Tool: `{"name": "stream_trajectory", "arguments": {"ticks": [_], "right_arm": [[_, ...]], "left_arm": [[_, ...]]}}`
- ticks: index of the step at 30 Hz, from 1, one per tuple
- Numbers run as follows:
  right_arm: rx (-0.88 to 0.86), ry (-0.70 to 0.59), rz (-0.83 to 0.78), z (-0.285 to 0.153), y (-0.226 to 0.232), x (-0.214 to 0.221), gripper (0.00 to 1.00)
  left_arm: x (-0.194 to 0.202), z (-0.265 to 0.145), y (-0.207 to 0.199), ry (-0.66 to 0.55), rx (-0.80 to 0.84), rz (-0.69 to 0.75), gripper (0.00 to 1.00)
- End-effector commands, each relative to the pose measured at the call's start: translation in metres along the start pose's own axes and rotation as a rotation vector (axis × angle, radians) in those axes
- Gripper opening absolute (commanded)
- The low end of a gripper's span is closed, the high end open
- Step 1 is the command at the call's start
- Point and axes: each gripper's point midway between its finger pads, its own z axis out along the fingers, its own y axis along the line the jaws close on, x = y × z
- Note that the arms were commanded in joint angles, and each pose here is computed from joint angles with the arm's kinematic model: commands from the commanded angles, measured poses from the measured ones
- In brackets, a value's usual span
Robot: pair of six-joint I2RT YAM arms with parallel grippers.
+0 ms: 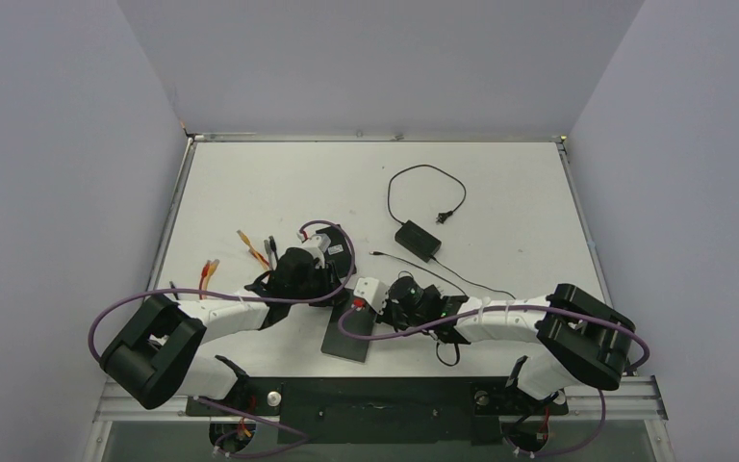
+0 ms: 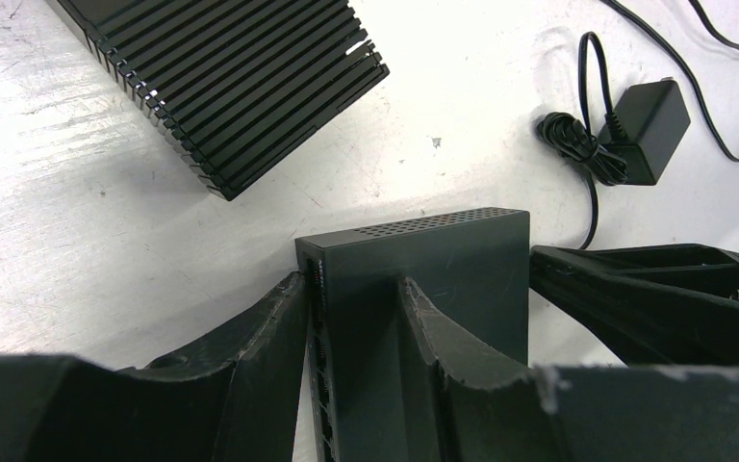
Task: Insert the plug into the switch port
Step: Insert the power into the switch port.
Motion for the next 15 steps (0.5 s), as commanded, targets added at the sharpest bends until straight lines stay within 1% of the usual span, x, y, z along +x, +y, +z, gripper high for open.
{"name": "stream_trajectory", "arguments": {"ticks": [1, 9, 15], "right_arm": [[0.031, -0.621, -0.031, -0.035, -0.027, -0.187, 0.00], [0.007, -0.662, -0.025, -0.035, -0.028, -0.201, 0.00], [0.002, -0.642, -0.016, -0.031, -0.029, -0.197, 0.00]], "left_arm": [[0.070, -0.011, -0.033, 0.268, 0.169, 0.017, 0.30], [0.072, -0.011, -0.034, 0.267, 0.181, 0.019, 0.30], [0.067, -0.013, -0.041, 0.258, 0.207, 0.019, 0.30]]}}
